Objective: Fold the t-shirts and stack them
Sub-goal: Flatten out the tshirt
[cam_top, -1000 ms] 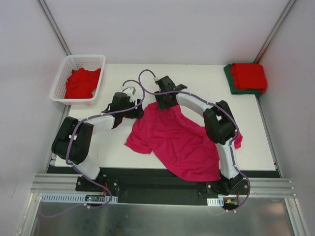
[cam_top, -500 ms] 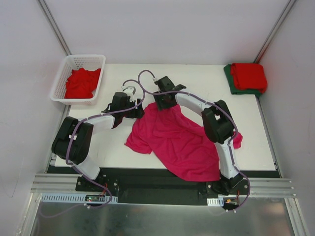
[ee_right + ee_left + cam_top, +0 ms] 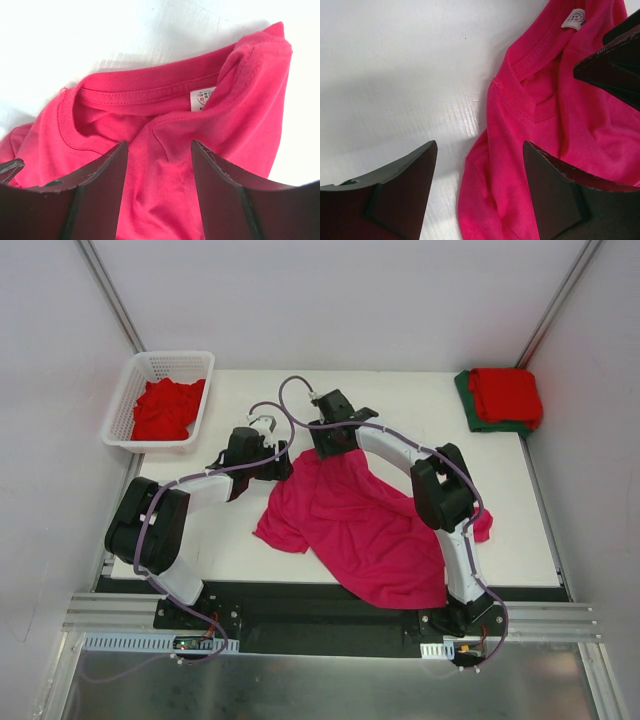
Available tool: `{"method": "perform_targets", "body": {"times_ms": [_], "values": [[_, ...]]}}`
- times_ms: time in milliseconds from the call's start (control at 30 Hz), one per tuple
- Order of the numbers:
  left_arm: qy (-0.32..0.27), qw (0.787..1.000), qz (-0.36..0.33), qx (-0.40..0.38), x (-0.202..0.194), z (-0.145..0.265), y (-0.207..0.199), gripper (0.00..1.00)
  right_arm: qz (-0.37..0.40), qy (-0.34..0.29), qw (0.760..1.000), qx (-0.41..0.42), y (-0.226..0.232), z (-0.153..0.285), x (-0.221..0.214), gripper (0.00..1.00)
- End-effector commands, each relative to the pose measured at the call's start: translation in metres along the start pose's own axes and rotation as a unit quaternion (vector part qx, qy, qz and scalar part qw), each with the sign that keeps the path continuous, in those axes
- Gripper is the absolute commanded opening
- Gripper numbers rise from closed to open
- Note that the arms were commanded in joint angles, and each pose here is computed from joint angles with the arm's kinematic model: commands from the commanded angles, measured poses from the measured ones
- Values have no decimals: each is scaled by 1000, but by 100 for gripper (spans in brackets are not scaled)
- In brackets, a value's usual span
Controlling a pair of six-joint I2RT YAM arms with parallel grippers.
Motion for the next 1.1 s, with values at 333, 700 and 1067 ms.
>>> {"method": "perform_targets", "body": {"times_ms": [333,700,1067], "values": [[-36,999,-3,-12,19,-3,0,69,3,15,1000,0,0,-28,-3,52],[-37,999,-2,-27,26,-11,-1,68,11,20,1000,-8,-6,-21,-15,1],[-14,999,1,-48,19,-28,-1,63,2,-4,1000,-27,-18,-2,-7,1]]}}
Point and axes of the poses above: each gripper's point midway between its finger pads, its own z axis back along the fingers, its own y axis along the line the jaws close on, x = y × z, the point moved 10 cm from there along z, back along the fingers, and after that the axes turned 10 degrees about -z, right-handed, at the moved point
